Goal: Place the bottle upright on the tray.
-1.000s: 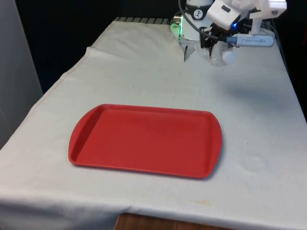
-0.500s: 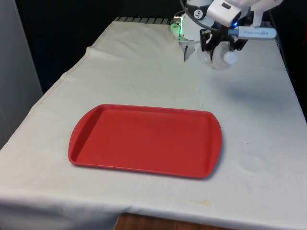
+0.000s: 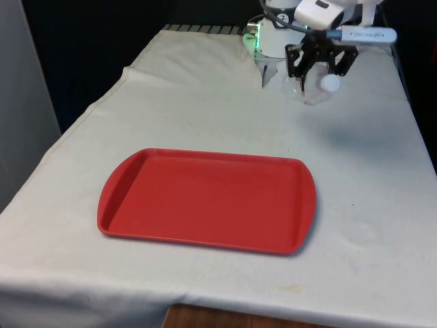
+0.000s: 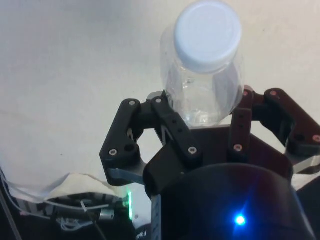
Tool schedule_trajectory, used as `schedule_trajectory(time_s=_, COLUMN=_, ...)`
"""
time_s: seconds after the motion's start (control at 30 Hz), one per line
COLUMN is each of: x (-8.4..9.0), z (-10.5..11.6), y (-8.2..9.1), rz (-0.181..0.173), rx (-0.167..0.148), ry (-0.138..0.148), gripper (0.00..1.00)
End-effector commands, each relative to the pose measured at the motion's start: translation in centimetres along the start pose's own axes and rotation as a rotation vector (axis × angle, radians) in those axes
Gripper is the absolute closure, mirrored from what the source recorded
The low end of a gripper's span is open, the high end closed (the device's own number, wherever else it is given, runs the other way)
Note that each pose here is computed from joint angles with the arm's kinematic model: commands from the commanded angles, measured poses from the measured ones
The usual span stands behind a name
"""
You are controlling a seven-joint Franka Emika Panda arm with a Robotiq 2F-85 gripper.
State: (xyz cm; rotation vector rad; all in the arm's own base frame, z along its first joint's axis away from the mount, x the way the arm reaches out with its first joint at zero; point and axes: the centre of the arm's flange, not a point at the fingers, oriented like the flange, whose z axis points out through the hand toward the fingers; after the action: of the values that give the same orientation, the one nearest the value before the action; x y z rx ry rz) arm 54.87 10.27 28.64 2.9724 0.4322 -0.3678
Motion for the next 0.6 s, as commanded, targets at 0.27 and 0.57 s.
schedule_trajectory(time_s=0.27, x=-0.25, z=-0.44, y=0.22, rz=0.006, rx=0.003, ry=0.068, gripper=0.65)
schedule_trajectory(time_s=0.57, x=-0.38, z=-0.62, y=0.32, rz=0.009, rx=0.002, ry=0.134, gripper=0.65)
